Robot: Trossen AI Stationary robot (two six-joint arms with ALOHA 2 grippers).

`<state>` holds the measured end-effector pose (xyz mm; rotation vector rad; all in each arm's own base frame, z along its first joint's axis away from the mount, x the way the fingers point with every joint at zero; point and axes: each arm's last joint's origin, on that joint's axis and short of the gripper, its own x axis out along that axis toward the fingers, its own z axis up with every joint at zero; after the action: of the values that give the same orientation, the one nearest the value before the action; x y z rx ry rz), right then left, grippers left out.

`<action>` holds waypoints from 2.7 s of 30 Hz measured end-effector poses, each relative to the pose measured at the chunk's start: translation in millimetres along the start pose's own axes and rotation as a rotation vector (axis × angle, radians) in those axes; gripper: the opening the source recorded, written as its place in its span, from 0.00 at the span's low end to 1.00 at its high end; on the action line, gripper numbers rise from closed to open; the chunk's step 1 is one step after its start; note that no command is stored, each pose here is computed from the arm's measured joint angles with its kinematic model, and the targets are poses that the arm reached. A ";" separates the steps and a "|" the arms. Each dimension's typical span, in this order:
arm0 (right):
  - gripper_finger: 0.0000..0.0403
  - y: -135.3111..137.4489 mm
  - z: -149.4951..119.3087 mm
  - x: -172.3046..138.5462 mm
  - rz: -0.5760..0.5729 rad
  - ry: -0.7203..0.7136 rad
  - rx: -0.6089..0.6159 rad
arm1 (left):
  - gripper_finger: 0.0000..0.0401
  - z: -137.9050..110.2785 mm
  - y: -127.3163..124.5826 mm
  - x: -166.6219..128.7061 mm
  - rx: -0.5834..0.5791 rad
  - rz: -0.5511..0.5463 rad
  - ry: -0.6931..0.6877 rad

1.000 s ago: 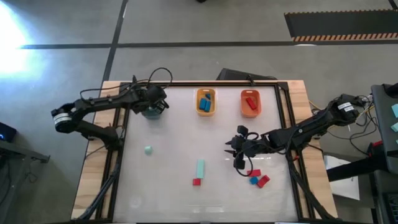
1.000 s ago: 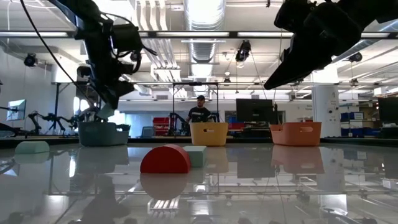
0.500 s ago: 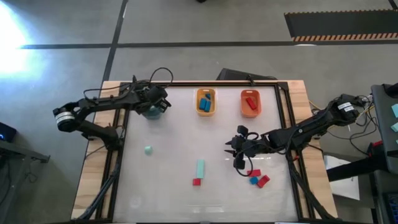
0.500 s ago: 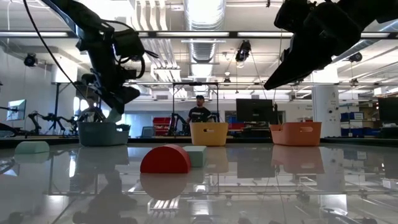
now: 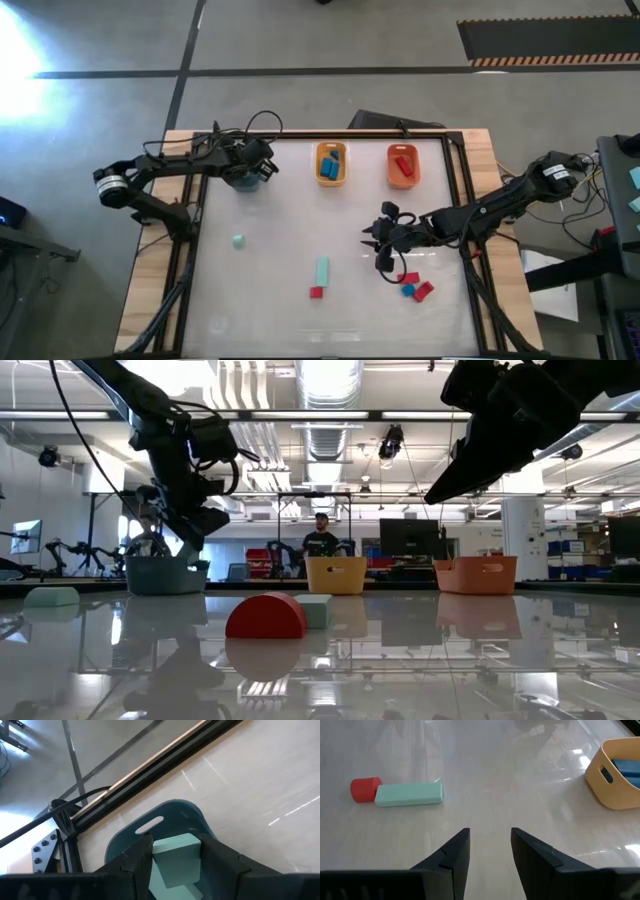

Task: Sort & place blocks by color
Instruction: Put the light blue block into the green bin, then put the red block into the orange bin

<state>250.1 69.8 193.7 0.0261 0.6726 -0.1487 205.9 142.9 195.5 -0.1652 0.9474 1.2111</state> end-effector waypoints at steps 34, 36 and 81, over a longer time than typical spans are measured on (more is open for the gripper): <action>0.32 34.5 20.9 -28.2 0.482 0.291 0.401 | 0.57 2.2 -4.7 -96.1 -0.012 -0.404 -0.173; 0.32 42.4 28.7 -37.5 0.484 0.329 0.457 | 0.57 1.2 -7.3 -113.1 -0.017 -0.476 -0.245; 0.30 46.0 -52.6 -80.6 -0.109 0.696 0.195 | 0.58 -6.5 -31.9 -176.9 0.032 -0.811 -0.664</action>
<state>162.1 129.5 201.6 0.2370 1.3528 -0.3160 223.3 -0.5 302.7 -0.0933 0.2490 0.4313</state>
